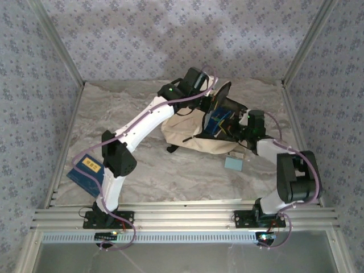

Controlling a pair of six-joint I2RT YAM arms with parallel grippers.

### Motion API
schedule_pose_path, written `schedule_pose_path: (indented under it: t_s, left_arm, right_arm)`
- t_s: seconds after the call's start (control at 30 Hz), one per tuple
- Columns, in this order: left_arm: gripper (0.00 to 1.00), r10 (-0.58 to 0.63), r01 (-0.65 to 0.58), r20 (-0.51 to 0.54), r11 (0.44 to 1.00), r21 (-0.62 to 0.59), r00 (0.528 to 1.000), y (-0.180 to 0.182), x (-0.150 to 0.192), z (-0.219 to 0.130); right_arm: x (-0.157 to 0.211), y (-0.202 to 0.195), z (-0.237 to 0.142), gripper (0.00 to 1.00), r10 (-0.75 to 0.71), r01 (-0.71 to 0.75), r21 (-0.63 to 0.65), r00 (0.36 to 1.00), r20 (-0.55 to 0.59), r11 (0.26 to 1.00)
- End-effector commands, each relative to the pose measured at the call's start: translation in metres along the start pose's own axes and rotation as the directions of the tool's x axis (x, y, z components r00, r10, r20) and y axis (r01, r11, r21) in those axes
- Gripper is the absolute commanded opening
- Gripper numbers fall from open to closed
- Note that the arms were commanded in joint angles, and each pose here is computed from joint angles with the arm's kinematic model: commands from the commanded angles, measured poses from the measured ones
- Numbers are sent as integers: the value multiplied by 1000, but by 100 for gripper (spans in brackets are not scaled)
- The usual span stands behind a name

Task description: Pack the student bag

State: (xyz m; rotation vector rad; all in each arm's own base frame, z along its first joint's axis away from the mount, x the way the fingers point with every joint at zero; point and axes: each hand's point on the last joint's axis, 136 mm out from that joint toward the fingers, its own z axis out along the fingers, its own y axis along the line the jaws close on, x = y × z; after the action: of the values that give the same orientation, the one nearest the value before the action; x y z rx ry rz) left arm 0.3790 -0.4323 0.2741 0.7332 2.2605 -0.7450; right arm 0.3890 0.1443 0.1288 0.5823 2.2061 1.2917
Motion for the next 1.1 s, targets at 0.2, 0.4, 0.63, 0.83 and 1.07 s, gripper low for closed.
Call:
schedule_pose_path:
  t_s: [0.2, 0.4, 0.63, 0.83, 1.07]
  left_arm:
    - [0, 14, -19, 94, 999, 47, 995, -7, -17, -18]
    - [0, 40, -49, 114, 996, 79, 993, -16, -20, -33]
    - [0, 93, -107, 130, 988, 108, 987, -23, -22, -40]
    - [0, 136, -153, 116, 976, 157, 984, -31, -19, -37]
    - [0, 138, -154, 133, 980, 122, 981, -25, -20, -39]
  right_arm:
    - [7, 22, 32, 0, -124, 109, -110, 983, -134, 988]
    - [-1, -3, 55, 0, -58, 55, -25, 985, -164, 998]
    - [-8, 36, 76, 0, -123, 88, -135, 955, -272, 987]
    - [-21, 27, 102, 0, -115, 94, -79, 938, -328, 992]
    - [-15, 17, 126, 3, -109, 96, -56, 932, -344, 994]
